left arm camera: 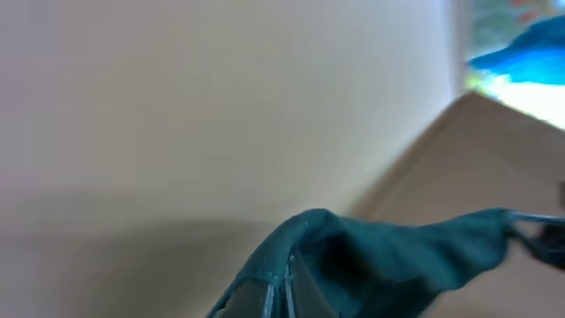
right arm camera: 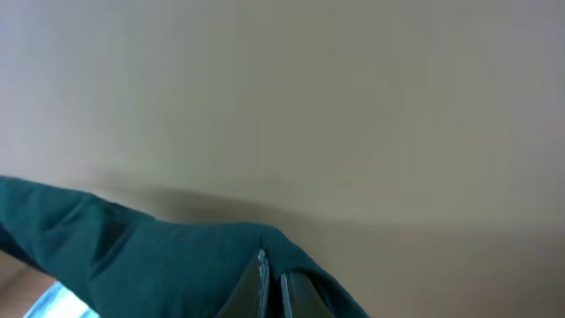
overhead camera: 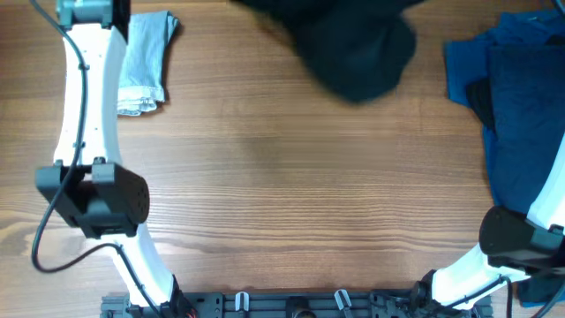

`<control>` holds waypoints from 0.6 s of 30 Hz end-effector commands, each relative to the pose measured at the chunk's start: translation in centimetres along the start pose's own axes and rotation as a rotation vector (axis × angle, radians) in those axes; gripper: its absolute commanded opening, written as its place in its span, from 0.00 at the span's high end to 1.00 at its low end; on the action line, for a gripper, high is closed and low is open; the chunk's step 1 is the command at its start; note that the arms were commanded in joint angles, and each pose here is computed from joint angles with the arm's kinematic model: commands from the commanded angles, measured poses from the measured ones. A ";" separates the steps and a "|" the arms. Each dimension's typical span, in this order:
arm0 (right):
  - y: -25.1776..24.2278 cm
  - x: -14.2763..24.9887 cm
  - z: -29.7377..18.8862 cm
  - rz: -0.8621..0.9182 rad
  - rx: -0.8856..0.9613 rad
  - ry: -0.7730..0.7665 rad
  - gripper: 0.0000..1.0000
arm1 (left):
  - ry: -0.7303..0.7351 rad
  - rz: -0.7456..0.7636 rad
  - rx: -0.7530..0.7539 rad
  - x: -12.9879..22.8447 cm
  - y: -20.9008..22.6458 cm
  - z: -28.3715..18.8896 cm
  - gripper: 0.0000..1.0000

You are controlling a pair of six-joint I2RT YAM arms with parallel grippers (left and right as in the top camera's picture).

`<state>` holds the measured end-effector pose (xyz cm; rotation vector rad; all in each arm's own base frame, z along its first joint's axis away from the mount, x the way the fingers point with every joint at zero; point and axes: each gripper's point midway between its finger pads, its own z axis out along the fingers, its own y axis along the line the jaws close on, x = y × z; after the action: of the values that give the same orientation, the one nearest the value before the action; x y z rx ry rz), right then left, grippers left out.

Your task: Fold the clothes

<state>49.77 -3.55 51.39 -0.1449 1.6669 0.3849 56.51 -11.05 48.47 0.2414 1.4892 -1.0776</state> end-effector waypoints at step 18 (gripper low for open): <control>-0.5 34.9 -5.3 0.448 -0.015 1.028 0.96 | 0.958 -0.523 -0.774 27.5 11.1 -13.2 0.96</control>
<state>41.76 -1.51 20.61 0.0071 2.6384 0.7024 49.18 -7.43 19.99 -0.2419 2.7264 -0.7432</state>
